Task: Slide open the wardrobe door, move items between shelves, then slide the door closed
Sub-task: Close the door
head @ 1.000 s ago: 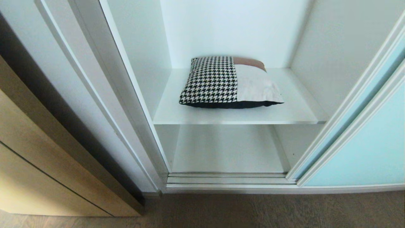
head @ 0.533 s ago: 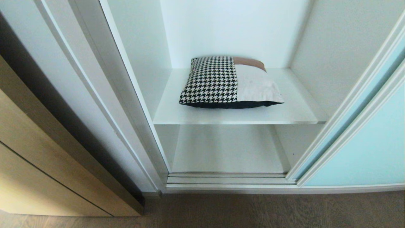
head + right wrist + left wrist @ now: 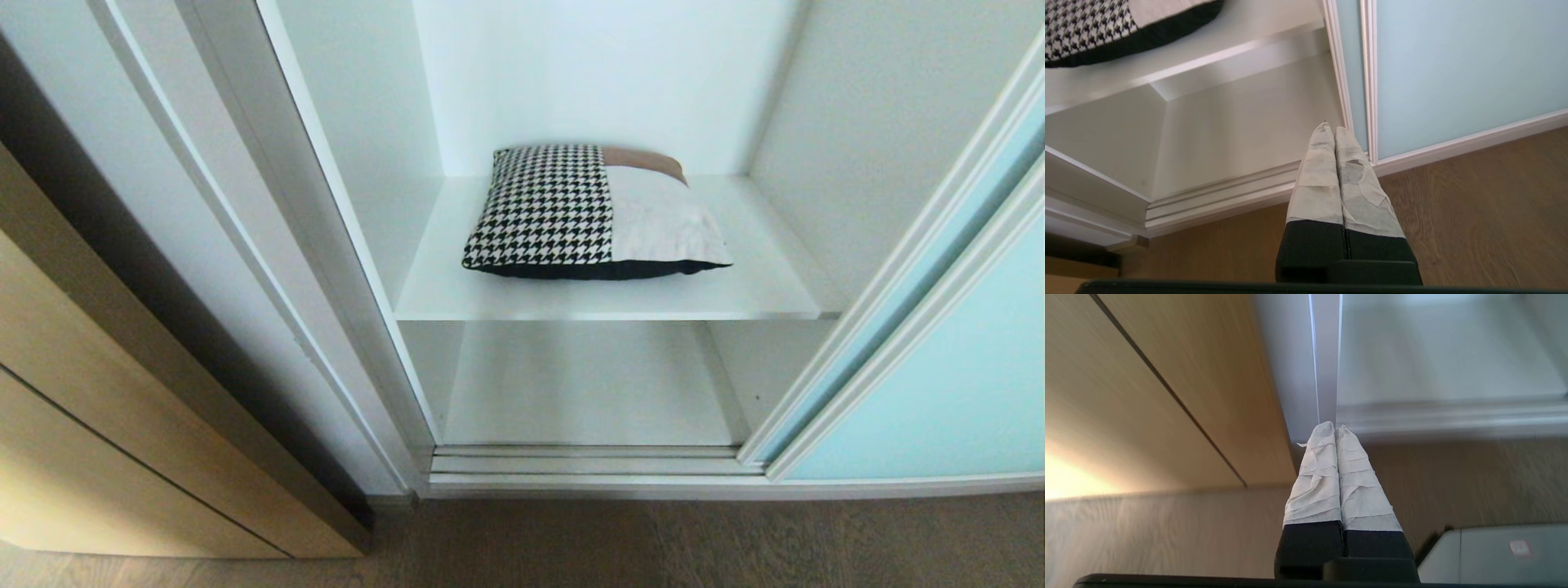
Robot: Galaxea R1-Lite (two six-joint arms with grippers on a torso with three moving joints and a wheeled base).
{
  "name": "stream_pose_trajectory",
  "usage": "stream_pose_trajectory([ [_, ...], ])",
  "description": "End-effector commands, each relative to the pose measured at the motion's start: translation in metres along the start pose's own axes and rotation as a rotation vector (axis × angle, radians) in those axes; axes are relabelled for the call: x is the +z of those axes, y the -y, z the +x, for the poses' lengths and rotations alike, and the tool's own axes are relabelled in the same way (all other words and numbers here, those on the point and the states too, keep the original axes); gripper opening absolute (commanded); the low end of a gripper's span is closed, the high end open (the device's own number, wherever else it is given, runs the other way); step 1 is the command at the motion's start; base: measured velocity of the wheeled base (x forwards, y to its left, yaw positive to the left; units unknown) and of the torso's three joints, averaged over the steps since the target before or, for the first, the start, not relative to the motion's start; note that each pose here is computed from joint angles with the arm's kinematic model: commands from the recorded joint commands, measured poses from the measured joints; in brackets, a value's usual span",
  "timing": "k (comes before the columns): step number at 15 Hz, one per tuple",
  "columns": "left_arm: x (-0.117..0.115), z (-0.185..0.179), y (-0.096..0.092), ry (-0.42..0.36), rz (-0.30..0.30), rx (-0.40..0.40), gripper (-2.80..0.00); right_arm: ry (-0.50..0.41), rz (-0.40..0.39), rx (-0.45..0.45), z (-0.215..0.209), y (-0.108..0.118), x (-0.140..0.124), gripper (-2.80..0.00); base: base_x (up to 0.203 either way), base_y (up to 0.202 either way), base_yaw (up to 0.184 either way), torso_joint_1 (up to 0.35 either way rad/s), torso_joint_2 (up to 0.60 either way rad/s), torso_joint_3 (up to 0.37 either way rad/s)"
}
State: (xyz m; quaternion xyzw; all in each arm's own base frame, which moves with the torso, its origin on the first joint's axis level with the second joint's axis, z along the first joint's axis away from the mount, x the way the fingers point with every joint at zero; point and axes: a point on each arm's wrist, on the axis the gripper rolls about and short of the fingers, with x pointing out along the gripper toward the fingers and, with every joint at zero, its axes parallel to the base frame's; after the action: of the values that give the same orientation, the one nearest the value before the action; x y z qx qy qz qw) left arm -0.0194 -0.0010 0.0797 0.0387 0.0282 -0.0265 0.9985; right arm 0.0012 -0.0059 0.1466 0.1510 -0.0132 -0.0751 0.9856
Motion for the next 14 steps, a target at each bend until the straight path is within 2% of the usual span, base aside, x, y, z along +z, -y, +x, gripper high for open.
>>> stream_pose_trajectory([
  [1, -0.006, -0.003, 0.001, 0.040, 0.011, 0.011, -2.80, 0.000, 0.004, 0.004, 0.001, -0.002, 0.004, -2.80, 0.000, 0.000, 0.000, 0.000, 0.00, 0.000],
  [7, -0.006, -0.003, 0.001, 0.043, -0.010, 0.010, -2.80, 0.008, 0.005, 0.001, 0.001, -0.002, 0.005, -2.80, 0.000, 0.000, 0.000, 0.000, 0.00, 0.000],
  [9, -0.006, -0.003, 0.001, 0.042, -0.012, 0.011, -2.80, 0.021, 0.010, 0.016, 0.001, -0.005, 0.014, -2.80, 0.000, 0.000, 0.000, 0.000, 0.00, 0.000],
  [14, -0.006, -0.003, 0.001, 0.043, -0.013, 0.011, -2.80, 0.001, 0.005, 0.012, 0.001, -0.005, 0.016, -2.80, 0.000, 0.000, 0.000, 0.000, 0.00, 0.000],
])
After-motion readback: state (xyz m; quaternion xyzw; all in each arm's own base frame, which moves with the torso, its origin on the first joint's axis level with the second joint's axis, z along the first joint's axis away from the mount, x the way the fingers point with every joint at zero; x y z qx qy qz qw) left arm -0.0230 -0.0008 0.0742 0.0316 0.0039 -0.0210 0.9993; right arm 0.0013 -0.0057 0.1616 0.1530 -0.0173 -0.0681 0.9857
